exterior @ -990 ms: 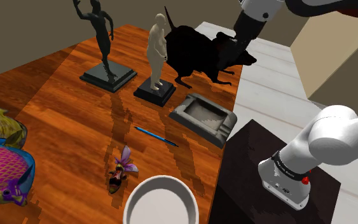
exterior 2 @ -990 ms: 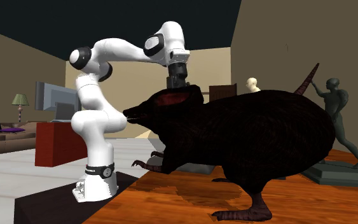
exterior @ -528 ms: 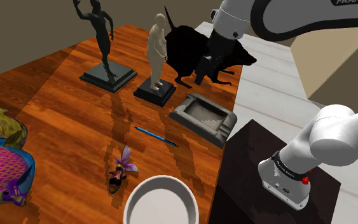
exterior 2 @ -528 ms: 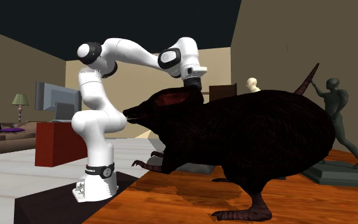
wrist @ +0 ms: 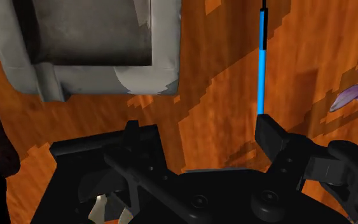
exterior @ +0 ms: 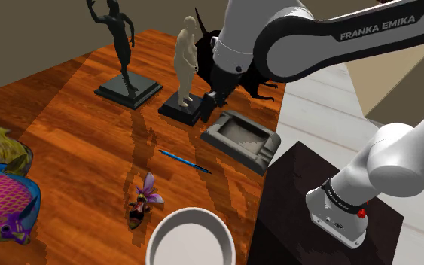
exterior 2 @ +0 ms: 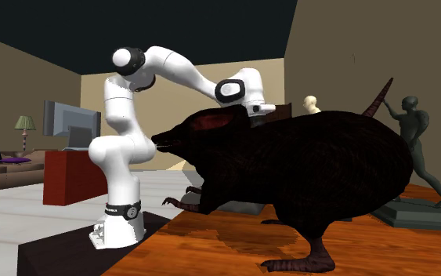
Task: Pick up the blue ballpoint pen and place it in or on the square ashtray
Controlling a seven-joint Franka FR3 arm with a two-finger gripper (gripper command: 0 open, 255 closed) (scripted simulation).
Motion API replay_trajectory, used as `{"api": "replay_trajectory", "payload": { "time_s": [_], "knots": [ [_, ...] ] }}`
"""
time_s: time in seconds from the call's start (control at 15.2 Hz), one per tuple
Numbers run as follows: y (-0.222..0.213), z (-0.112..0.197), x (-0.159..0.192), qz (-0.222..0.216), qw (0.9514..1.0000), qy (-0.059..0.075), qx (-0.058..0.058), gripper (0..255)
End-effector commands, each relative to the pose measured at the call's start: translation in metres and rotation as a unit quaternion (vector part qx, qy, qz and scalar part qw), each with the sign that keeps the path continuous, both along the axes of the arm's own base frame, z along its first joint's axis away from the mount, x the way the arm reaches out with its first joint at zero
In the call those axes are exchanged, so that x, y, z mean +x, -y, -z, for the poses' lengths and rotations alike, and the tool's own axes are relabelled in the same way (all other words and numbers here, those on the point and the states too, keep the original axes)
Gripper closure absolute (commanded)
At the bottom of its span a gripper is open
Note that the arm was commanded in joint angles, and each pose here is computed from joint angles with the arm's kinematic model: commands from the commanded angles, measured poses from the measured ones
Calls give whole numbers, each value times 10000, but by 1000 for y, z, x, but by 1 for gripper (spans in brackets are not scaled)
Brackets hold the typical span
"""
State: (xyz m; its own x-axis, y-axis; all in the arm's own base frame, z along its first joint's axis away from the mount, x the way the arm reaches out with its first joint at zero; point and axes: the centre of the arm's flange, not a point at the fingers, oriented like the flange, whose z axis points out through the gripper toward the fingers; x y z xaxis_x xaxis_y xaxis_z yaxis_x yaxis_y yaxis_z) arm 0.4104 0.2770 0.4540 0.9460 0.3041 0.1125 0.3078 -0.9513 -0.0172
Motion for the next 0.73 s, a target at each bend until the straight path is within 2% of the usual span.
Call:
{"api": "replay_trajectory", "payload": {
  "time_s": [0.0,0.59,0.66],
  "knots": [
    [-21,16,5,-132,9999,-15,9,0],
    [-119,81,17,-716,9974,-99,3,0],
    [-119,81,17,-717,9974,-99,3,0]
  ]
}}
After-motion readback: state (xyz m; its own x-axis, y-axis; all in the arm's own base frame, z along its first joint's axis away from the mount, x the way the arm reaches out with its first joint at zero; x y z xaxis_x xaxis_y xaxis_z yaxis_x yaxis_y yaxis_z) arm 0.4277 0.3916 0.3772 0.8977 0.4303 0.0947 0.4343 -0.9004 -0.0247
